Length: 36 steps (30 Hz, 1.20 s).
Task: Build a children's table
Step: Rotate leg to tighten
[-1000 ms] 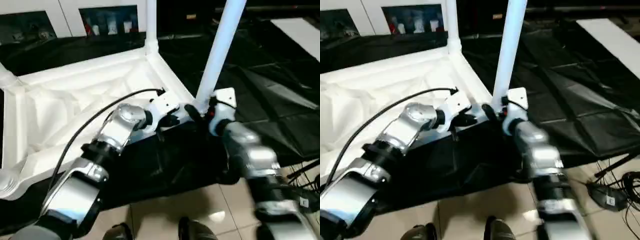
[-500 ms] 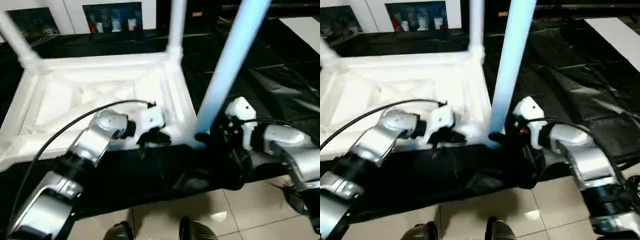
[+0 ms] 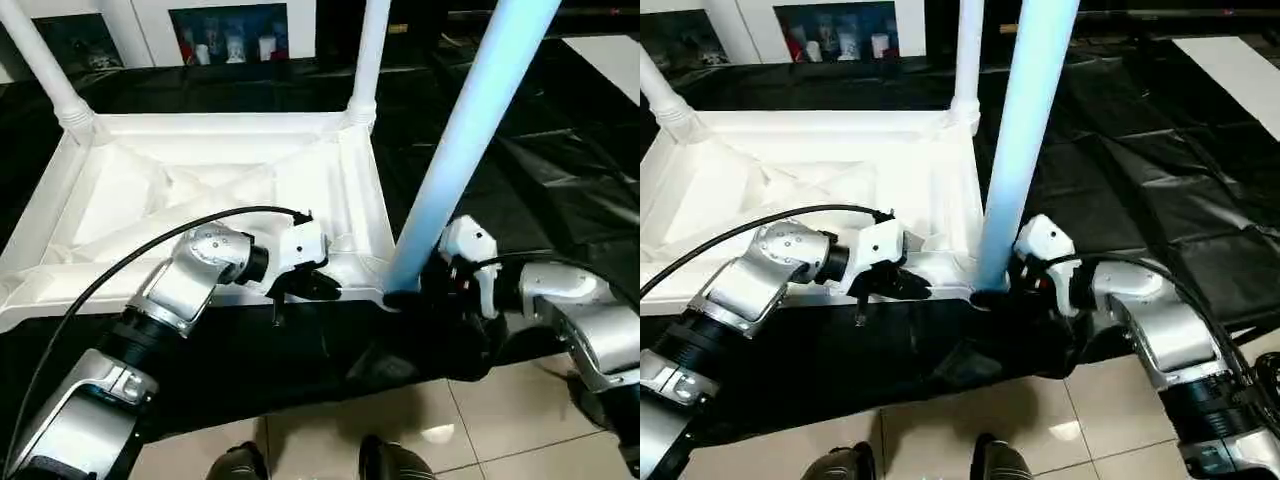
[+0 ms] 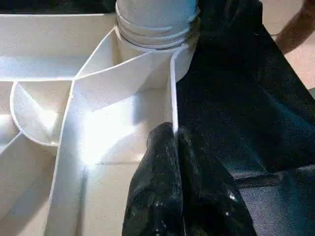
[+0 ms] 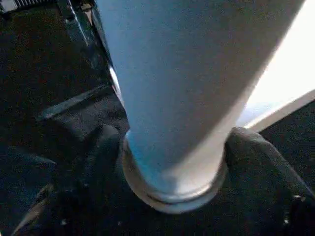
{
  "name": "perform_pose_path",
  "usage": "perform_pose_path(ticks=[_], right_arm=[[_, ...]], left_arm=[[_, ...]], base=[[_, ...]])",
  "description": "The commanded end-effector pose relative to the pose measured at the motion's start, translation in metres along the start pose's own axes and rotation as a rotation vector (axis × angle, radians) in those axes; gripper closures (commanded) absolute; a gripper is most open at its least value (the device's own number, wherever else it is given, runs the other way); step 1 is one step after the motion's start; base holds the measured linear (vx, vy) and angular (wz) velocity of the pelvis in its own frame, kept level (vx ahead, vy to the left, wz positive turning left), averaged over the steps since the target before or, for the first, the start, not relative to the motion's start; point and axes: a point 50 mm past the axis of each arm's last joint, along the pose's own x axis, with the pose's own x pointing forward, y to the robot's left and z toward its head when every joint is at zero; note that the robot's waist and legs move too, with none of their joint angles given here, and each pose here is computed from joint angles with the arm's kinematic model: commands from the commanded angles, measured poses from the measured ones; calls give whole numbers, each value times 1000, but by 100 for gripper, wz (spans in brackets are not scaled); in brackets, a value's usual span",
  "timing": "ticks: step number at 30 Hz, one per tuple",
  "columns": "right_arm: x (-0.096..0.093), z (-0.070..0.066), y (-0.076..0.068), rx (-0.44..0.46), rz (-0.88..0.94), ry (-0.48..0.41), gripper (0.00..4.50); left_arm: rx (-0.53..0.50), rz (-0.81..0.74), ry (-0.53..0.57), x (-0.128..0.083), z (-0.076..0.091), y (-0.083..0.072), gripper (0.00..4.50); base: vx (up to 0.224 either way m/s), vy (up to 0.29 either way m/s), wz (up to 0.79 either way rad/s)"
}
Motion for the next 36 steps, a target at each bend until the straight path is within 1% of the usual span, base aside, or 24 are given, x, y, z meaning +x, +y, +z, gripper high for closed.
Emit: perform_pose_path(ticks=[1, 3, 5, 6, 10, 16, 17, 18, 19, 21, 22, 24, 26, 28, 29, 30, 31, 32, 33, 34, 35, 36], right_arm=[[0, -5, 2, 1, 24, 16, 143], [0, -5, 2, 4, 20, 15, 149], [0, -5, 1, 6, 19, 12, 171], [0, -5, 1, 8, 18, 5, 173], [1, -4, 2, 10, 22, -2, 180], [2, -7, 4, 16, 36, -1, 182], [5, -11, 2, 44, -16, -2, 182], [5, -11, 2, 46, -20, -2, 182], [10, -16, -4, 89, -109, 0, 182], [17, -19, -9, 136, -206, -9, 183], [17, -19, -9, 136, -206, -9, 184], [33, -21, -10, 234, -317, -52, 184], [44, -21, -8, 296, -380, -76, 184], [57, -22, -12, 395, -520, -100, 184], [57, -22, -12, 395, -520, -100, 184], [71, -23, -16, 519, -675, -123, 184], [75, -24, -17, 574, -726, -134, 184], [78, -24, -18, 605, -752, -140, 184], [78, -24, -18, 605, -752, -140, 184], [82, -23, -20, 643, -796, -150, 184], [86, -22, -23, 658, -825, -154, 184], [87, -21, -23, 654, -829, -153, 184]], left_arm=[[-51, -84, 81, 11, -20, -14, 450], [-51, -84, 80, 11, -19, -14, 450], [-51, -84, 80, 11, -19, -14, 450], [-50, -83, 80, 11, -19, -14, 450], [-50, -85, 82, 10, -19, -15, 450], [-52, -88, 86, 10, -20, -15, 450], [-68, -38, 90, 13, -20, -11, 450], [-69, -34, 90, 13, -20, -10, 450], [-93, 39, 92, 17, -20, -4, 450], [-115, 108, 92, 21, -20, 3, 450], [-115, 108, 92, 21, -20, 3, 450], [-145, 204, 89, 29, -16, 12, 450], [-160, 251, 88, 35, -12, 17, 450], [-166, 293, 89, 43, -7, 21, 450], [-166, 293, 89, 43, -7, 21, 450], [-141, 330, 108, 52, -3, 25, 450], [-126, 339, 110, 56, 0, 25, 450], [-118, 341, 109, 57, 2, 26, 450], [-118, 341, 109, 57, 2, 26, 450], [-115, 334, 105, 61, 4, 25, 450], [-107, 328, 105, 64, 6, 25, 450], [-105, 327, 105, 65, 6, 25, 450]], base=[[0, 0, 0], [0, 0, 0], [0, 0, 0], [0, 0, 0], [0, 0, 0], [0, 0, 0], [0, 0, 0], [0, 0, 0], [0, 0, 0], [0, 0, 0], [-52, 8, -3], [-53, 10, -2], [0, 0, 0], [-25, 7, -3], [0, 0, 0], [0, 0, 0], [0, 0, 0], [0, 0, 0], [0, 0, 0], [0, 0, 0], [0, 0, 0], [0, 0, 0]])
